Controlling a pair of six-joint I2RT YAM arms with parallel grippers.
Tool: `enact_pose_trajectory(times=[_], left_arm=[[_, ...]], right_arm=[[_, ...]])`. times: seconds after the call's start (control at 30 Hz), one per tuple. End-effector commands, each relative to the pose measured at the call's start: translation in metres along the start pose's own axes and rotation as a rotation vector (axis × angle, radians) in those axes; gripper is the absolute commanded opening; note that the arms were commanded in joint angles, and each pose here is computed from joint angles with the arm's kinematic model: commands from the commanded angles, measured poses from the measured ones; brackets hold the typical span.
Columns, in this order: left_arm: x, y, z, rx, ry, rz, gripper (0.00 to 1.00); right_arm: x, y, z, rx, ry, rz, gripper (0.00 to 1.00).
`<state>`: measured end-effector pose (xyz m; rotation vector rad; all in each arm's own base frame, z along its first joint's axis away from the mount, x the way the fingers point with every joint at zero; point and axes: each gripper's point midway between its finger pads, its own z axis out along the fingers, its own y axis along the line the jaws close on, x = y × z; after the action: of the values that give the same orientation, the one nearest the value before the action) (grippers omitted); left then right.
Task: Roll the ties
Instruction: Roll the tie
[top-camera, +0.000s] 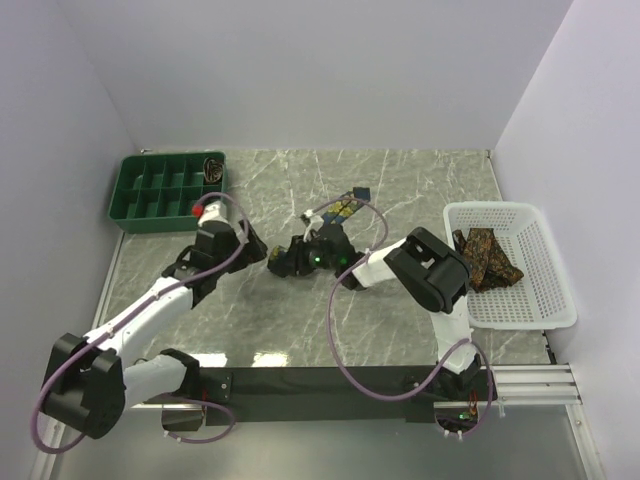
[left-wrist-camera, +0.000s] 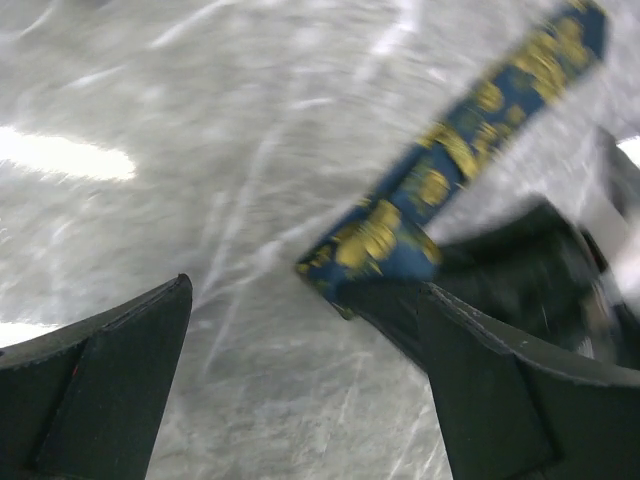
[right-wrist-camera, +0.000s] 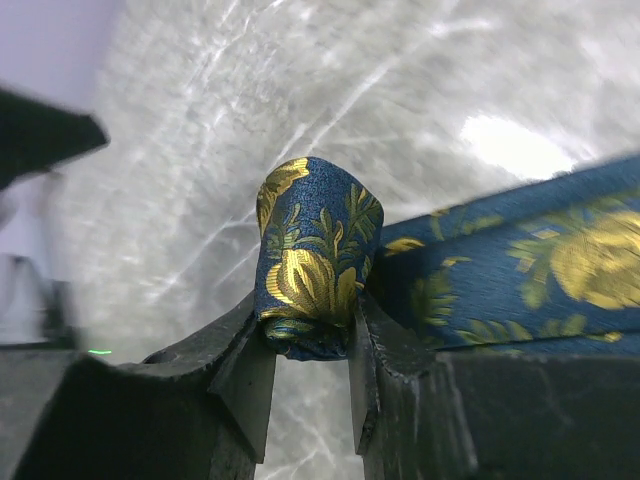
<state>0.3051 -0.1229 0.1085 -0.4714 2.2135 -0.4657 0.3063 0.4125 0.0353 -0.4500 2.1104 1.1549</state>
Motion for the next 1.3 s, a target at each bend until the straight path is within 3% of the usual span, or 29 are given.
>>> enact_pose_trajectory(times=[0.0, 0.23, 0.47, 0.83, 1.27], left_arm=[[-0.021, -0.028, -0.009, 0.074, -0.137, 0.148, 0.99], [0.009, -0.053, -0.009, 0.121, -0.101, 0.37, 0.99], [0.053, -0.06, 0.008, 0.099, 0.032, 0.588, 0.99], [0.07, -0.074, 0.036, 0.055, 0.098, 0.632, 0.98], [0.099, -0.08, 0.051, 0.165, 0.226, 0.7, 0.88]], right_arm=[[0.034, -0.009, -0.012, -0.045, 0.127, 0.334, 0.0], [0.044, -0.026, -0.026, -0.073, 0.138, 0.619, 0.0], [0.05, -0.041, -0.032, -0.046, 0.15, 0.743, 0.0], [0.059, -0.048, -0.038, -0.036, 0.161, 0.811, 0.0], [0.06, -0.051, -0.039, -0.051, 0.169, 0.817, 0.0]])
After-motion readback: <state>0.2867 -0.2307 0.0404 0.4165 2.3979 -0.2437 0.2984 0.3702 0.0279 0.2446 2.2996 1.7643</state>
